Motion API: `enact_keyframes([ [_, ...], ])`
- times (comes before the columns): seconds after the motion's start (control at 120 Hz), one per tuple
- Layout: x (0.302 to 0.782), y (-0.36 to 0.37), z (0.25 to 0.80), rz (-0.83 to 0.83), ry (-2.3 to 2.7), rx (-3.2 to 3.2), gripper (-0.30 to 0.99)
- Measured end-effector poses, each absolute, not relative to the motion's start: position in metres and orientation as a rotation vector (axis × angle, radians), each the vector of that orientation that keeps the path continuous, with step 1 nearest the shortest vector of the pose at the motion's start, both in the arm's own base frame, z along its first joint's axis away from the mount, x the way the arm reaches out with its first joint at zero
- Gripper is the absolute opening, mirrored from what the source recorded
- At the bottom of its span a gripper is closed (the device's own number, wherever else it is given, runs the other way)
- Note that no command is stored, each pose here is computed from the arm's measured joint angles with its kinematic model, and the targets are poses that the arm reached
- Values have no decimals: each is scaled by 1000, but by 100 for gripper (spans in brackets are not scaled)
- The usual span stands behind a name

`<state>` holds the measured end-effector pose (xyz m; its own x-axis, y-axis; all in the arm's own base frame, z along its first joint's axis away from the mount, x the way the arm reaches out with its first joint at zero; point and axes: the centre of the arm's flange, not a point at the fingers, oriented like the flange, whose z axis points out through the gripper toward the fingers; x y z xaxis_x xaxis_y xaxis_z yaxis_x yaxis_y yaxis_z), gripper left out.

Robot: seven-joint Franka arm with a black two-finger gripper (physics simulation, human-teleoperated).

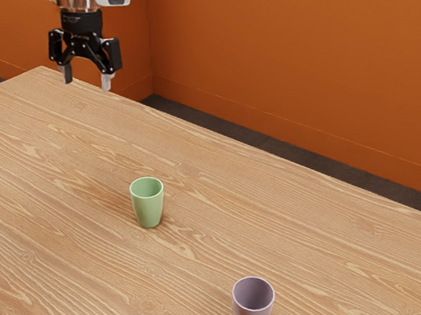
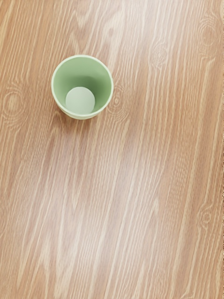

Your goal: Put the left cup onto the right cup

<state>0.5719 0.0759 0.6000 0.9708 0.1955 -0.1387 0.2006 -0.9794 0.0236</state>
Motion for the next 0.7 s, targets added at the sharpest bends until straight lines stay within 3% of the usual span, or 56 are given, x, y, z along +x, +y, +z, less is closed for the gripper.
enact_keyframes([
  [0.217,579,84,591,-264,305,3083,69],
  [0.4,658,88,560,-218,258,3137,69],
  [0.7,686,30,430,-359,54,3112,69],
])
